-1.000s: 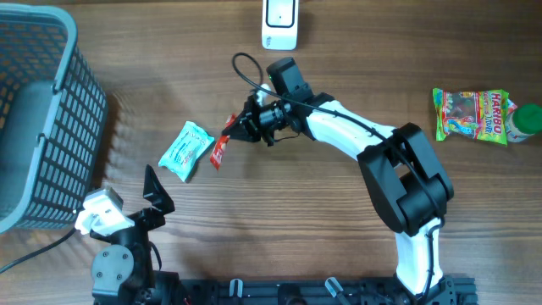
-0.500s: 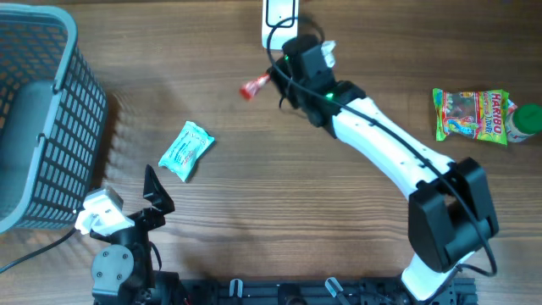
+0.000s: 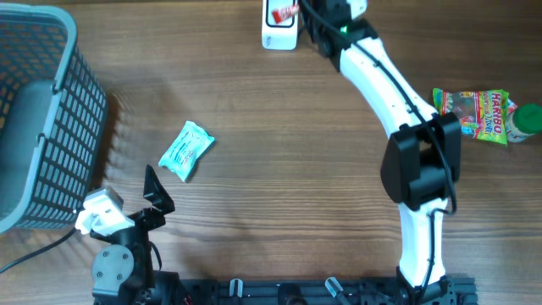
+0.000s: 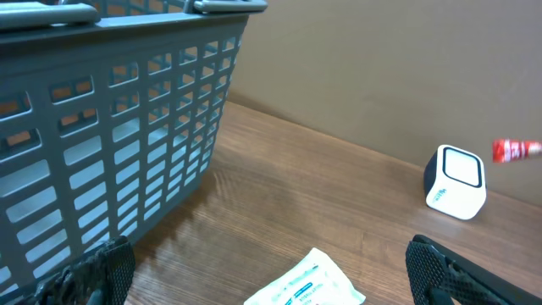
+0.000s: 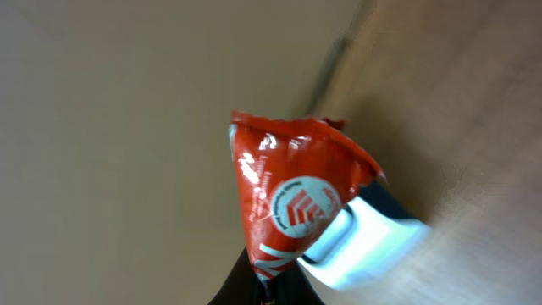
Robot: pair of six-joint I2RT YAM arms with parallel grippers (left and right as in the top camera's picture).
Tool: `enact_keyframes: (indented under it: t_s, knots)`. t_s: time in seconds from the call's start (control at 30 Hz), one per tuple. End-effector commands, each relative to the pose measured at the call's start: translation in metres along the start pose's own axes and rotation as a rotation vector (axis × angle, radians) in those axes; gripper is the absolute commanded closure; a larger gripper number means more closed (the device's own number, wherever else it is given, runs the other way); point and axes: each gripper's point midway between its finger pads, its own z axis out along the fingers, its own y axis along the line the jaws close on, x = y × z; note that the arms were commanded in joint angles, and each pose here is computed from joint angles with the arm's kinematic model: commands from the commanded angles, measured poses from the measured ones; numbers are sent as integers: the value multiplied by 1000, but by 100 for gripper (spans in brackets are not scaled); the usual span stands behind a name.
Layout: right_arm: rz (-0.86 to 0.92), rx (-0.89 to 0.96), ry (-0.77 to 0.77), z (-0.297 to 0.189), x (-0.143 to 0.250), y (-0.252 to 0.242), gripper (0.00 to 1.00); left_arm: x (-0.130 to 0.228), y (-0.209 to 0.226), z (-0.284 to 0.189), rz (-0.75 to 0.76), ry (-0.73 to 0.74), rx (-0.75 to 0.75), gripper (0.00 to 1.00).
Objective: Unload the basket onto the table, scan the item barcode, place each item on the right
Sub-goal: 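Hold the Nescafe stick in front of the scanner with the right gripper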
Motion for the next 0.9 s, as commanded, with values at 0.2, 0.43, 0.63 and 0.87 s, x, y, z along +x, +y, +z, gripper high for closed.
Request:
enact_keyframes:
  t_s: [0.2,0.43,0.63,0.87]
  knots:
    - [119,24,6,52,8,-21,95,2,-1,0,-6,-1,9,0]
    - [148,31,1,63,16,-31,95,2,-1,0,-6,-1,9,0]
    - [164,66,12,78,24,-52,95,2,-1,0,-6,-1,9,0]
    - [60,113,126,71,22,-61,95,2,-1,0,-6,-1,9,0]
